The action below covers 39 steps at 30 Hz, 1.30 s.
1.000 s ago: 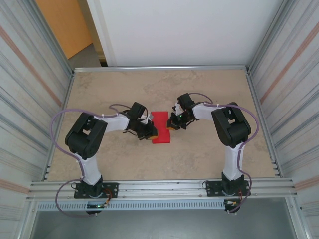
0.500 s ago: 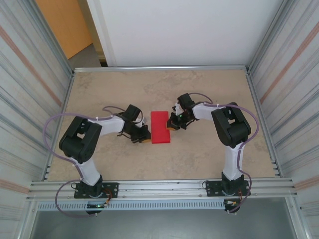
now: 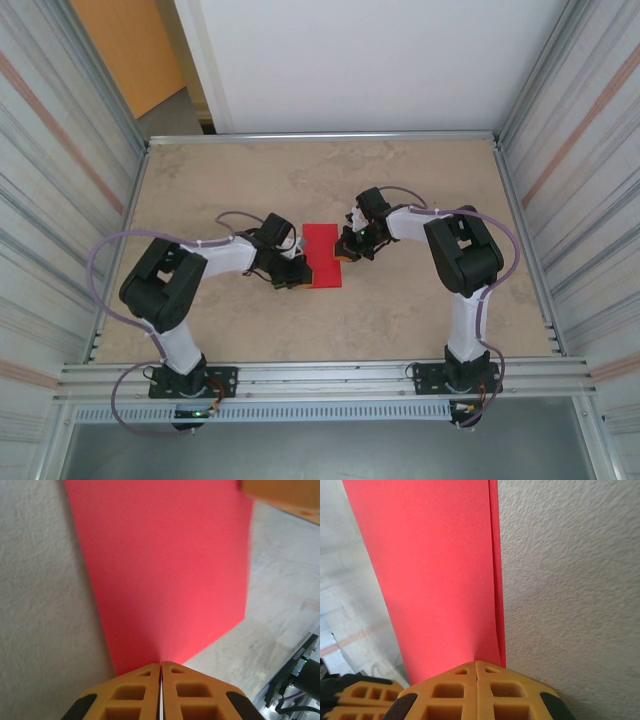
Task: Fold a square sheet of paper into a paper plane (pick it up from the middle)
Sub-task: First fold the square sheet of paper in half at the center of the table, then fold the triangle a second time at the center of the table.
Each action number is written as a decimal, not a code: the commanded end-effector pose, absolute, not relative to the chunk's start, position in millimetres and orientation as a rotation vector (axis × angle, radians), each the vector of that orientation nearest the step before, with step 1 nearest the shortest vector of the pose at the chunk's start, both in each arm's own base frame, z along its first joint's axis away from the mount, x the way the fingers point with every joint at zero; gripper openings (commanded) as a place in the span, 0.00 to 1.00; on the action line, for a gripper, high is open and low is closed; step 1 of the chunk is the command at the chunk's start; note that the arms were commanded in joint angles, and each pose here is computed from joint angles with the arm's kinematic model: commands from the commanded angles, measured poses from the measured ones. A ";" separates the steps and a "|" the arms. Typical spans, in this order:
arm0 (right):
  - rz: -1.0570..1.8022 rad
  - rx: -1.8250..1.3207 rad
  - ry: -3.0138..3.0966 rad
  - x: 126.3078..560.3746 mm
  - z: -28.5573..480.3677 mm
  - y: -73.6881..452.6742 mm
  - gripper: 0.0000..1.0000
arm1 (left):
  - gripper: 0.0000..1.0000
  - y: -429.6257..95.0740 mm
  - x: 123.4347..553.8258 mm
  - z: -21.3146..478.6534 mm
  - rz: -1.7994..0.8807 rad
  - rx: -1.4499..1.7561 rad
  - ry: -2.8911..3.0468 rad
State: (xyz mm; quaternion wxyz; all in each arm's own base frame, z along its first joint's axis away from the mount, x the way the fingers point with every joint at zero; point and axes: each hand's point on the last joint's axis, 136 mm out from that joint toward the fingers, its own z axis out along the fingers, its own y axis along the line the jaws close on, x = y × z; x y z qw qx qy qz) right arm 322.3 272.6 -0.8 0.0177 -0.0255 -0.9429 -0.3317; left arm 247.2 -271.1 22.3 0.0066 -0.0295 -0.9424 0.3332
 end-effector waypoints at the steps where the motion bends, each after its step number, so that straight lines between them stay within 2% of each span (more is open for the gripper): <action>1: -0.089 -0.266 -2.821 221.4 -117.6 160.8 0.03 | 0.10 -269.9 242.8 18.1 1.016 -0.086 -2.932; 9: -0.094 -0.256 -2.828 224.8 -116.1 162.4 0.03 | 0.09 -225.3 222.6 2.9 0.863 -0.008 -2.931; 12: -0.117 -0.245 -2.843 231.6 -111.0 166.8 0.03 | 0.09 -222.0 230.9 20.7 0.942 0.006 -2.964; 18: -0.258 -0.171 -2.907 260.1 -85.5 190.4 0.05 | 0.10 -250.4 268.9 67.3 1.261 -0.022 -3.021; 22: -0.456 -0.058 -2.975 291.4 -52.8 219.4 0.09 | 0.12 -269.2 293.8 71.6 1.389 0.008 -2.997; 28: -0.833 0.075 -3.018 323.0 21.1 260.4 0.25 | 0.12 -283.2 327.7 60.9 1.355 0.017 -3.016; 32: -0.984 0.005 -3.064 325.5 61.2 258.4 0.38 | 0.13 -287.6 340.4 54.0 1.321 0.021 -3.025; 34: -0.989 -0.084 -3.081 321.1 65.0 247.9 0.43 | 0.13 -286.9 343.5 48.8 1.292 0.035 -3.032; 39: -0.984 -0.258 -3.059 294.9 57.2 230.4 0.46 | 0.13 -291.7 349.0 41.0 1.296 0.051 -3.008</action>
